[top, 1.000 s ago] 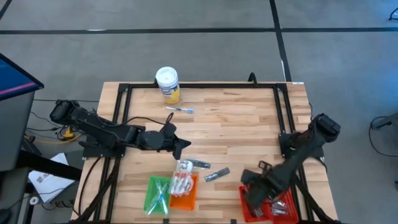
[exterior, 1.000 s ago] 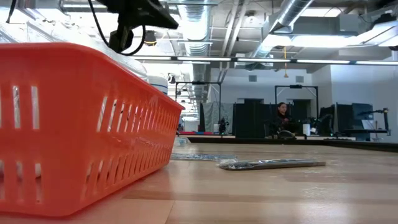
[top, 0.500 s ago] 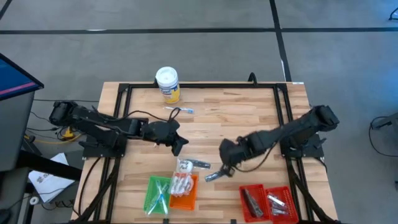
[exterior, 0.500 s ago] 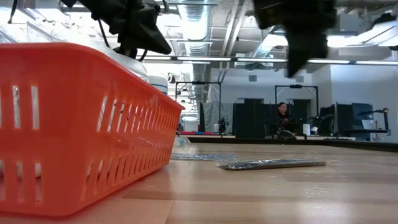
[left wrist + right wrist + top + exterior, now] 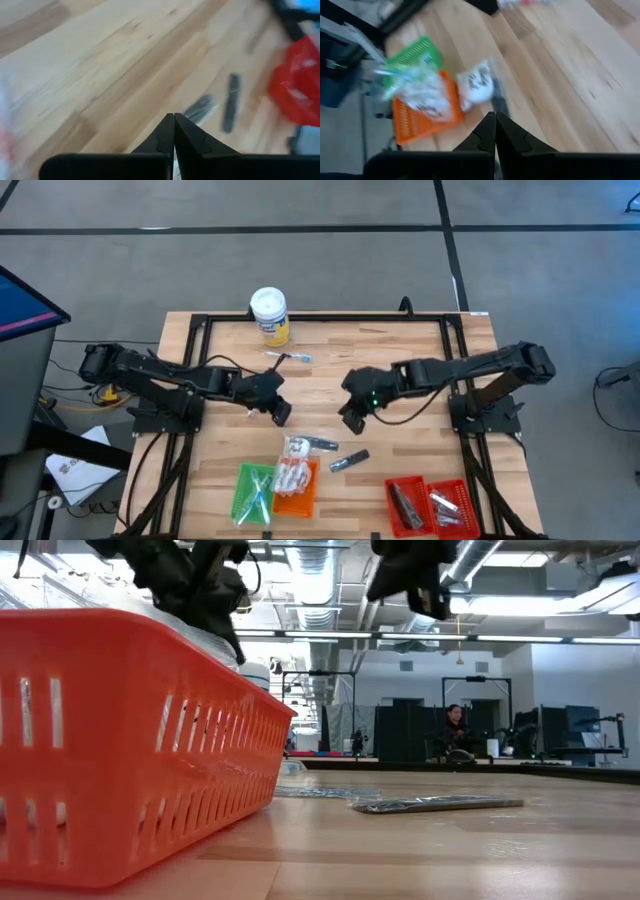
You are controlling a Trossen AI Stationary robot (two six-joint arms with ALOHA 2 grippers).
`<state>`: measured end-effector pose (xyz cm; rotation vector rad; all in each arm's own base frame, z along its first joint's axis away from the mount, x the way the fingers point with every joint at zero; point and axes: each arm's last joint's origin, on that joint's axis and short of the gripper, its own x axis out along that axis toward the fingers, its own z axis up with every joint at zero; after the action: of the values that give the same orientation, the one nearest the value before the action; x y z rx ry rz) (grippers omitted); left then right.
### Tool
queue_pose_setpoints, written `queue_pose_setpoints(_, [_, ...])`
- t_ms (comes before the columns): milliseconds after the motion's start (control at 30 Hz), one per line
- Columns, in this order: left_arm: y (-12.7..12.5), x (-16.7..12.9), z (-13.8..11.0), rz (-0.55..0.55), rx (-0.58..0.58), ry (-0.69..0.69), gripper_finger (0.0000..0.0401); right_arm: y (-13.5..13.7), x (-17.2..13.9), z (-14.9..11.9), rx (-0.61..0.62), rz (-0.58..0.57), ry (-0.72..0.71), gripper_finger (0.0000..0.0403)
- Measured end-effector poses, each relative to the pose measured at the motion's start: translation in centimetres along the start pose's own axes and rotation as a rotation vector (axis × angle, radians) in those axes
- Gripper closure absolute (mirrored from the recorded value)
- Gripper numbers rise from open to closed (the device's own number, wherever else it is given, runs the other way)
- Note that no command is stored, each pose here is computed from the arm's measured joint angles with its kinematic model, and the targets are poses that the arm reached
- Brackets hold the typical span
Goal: Pick & Place Travel size toiletries
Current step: Put the orange toothbrush into the green basket
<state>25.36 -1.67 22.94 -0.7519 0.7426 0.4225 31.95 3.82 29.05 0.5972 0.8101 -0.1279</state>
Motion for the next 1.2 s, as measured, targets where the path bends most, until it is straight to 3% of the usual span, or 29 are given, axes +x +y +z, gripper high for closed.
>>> queue_pose_setpoints(333, [3.3, -0.2, -0.2, 0.258, -0.107, 0.127, 0.0401, -1.8, -0.5, 3.3, -0.039, 0.207, -0.067, 0.0403])
queue_pose_setpoints(533, [4.8, -0.1, 0.3, 0.355, -0.175, 0.141, 0.0401, -3.2, -0.8, 4.3, -0.113, 0.241, -0.075, 0.0403])
queue_pose_setpoints(1067, [6.3, 0.3, 2.9, 0.327, -0.268, 0.032, 0.0391, -7.2, -1.7, 6.5, -0.06, 0.226, -0.113, 0.0403])
queue_pose_setpoints(1200, [6.0, 0.4, 3.3, 0.292, -0.211, 0.008, 0.0393, -7.5, -1.8, 6.6, -0.054, 0.223, -0.115, 0.0403])
